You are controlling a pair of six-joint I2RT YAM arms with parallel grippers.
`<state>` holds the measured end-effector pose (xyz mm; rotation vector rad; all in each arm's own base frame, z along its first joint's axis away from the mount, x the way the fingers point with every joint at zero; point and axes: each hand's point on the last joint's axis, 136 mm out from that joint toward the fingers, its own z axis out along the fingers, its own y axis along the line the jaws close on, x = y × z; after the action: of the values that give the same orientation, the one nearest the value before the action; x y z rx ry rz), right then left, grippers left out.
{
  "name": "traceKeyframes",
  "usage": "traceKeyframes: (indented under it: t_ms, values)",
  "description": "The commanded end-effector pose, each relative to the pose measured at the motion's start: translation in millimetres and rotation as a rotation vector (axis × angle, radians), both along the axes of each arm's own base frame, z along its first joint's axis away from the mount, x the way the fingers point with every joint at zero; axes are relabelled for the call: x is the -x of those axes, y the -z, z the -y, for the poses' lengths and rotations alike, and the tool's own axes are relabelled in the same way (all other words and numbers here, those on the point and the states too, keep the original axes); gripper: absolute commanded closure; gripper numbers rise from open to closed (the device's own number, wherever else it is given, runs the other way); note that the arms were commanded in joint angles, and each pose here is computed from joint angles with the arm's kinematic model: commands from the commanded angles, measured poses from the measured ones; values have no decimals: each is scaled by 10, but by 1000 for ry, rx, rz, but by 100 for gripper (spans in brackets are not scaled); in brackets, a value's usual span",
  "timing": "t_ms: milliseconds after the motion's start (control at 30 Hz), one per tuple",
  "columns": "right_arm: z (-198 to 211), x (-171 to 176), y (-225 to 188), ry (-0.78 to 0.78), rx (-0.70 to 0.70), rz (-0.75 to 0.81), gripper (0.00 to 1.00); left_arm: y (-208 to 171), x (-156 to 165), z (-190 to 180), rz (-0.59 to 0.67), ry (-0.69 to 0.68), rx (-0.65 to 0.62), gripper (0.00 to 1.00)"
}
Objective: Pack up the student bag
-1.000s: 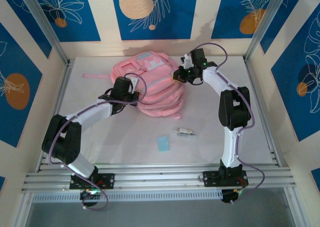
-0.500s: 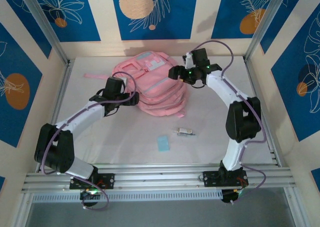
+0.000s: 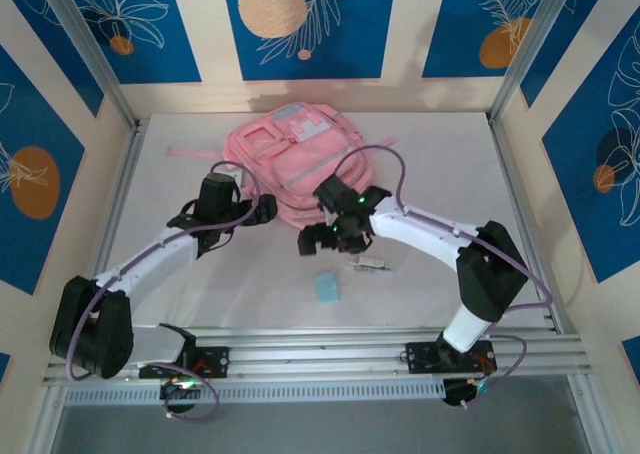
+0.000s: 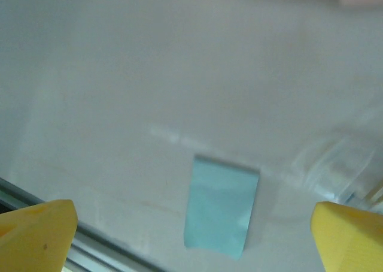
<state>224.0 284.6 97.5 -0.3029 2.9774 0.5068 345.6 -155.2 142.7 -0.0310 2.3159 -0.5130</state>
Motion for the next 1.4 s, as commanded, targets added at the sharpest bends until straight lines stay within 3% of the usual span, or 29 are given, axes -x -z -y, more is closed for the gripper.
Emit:
traceKeyframes:
  t_ms: [0, 200, 533, 800, 1067, 1367]
  values:
    - [94, 332, 87, 57, 89, -37, 1, -72, -4, -16, 38, -26, 39, 0]
    - [47, 561, 375, 10, 210, -17, 7, 29, 62, -52, 25, -41, 46, 0]
    - [23, 588, 777, 16, 291, -29, 17, 10, 120, -15, 25, -28, 84, 4]
    - [123, 587, 914, 56, 326, -58, 31, -28, 128, -12, 34, -33, 104, 7]
    - [207, 600, 983, 81, 372, -74, 36, -63, 130, -13, 41, -36, 112, 7]
    - [211, 591, 940, 82, 372, -65, 51, -29, 146, -2, 29, -34, 118, 6]
